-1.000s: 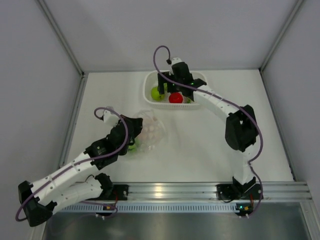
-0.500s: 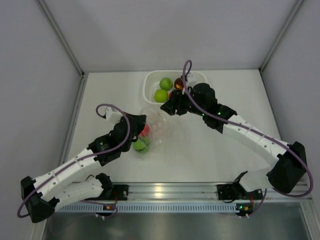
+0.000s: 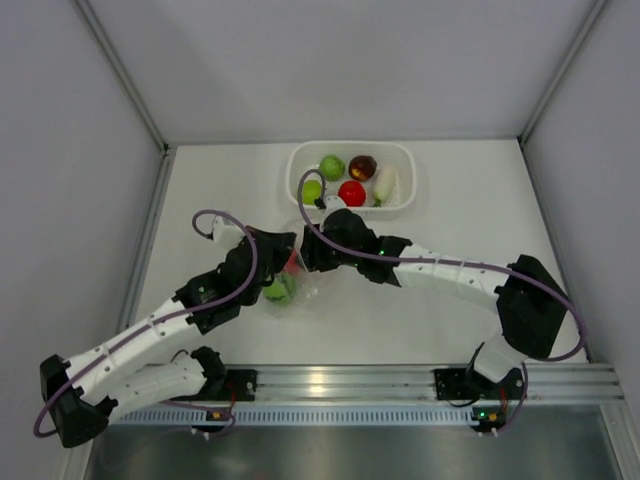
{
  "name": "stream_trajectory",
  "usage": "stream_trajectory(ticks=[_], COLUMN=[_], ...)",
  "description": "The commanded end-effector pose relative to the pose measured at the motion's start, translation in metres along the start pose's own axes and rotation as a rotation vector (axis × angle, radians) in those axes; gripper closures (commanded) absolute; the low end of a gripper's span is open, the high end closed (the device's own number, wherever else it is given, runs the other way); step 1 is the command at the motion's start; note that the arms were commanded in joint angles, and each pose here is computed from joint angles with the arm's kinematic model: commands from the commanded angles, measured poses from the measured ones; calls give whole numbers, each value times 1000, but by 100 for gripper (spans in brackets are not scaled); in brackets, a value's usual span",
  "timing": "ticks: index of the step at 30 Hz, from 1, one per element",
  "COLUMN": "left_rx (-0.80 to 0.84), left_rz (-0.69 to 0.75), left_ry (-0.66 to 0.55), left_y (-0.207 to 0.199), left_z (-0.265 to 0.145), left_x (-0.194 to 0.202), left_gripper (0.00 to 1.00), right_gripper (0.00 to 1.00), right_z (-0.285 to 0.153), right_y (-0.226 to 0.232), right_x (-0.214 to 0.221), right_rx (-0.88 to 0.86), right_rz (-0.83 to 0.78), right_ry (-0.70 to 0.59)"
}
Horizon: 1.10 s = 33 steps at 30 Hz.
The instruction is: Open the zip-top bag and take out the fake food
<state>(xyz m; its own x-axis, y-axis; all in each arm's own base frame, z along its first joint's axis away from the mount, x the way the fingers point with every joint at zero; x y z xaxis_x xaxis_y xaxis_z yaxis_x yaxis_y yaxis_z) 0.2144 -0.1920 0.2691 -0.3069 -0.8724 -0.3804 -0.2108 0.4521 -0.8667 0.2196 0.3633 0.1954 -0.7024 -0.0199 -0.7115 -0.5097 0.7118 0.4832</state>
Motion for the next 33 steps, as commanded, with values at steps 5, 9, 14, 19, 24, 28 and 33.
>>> stream_trajectory(ticks=[5,9,14,19,24,28,33], left_rx=[19,13,4,-4,-13,-22,-24], left_rz=[-60,-65,-62,-58,-57,-53,-48], left_ry=[-22,-30,-36,-29,-25,-16,-14], left_y=[6,10,14,16,20,23,24], left_z=[-4,-4,-3,-1,0,2,2], left_x=[-6,-6,-6,-3,-1,2,2], left_gripper=[100,100,100,100,100,100,100], right_gripper=[60,60,60,61,60,61,63], right_z=[13,18,23,24,29,40,47], right_y=[22,23,22,16,13,7,9], right_x=[9,26,48,62,77,89,89], right_rx=[-79,-109,-120,-112,-164,-167,-201], right_rz=[38,33,-3,-49,-92,-115,-115], right_ry=[-45,14,87,136,186,211,180])
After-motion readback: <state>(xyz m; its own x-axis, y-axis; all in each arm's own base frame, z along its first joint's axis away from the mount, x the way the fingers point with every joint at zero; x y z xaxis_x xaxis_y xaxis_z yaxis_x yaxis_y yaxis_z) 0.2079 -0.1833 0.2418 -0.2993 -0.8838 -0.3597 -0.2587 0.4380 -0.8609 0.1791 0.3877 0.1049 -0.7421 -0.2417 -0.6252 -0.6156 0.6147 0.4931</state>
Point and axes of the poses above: each gripper's point midway between its finger pads, its own z axis out along the fingers, its own y axis along the line the jaws close on, x = y × z, the point moved 5 cm from there along -z, back along the fingers, and after that the axes turned 2 degrees about -z, right-handed, at the moved point
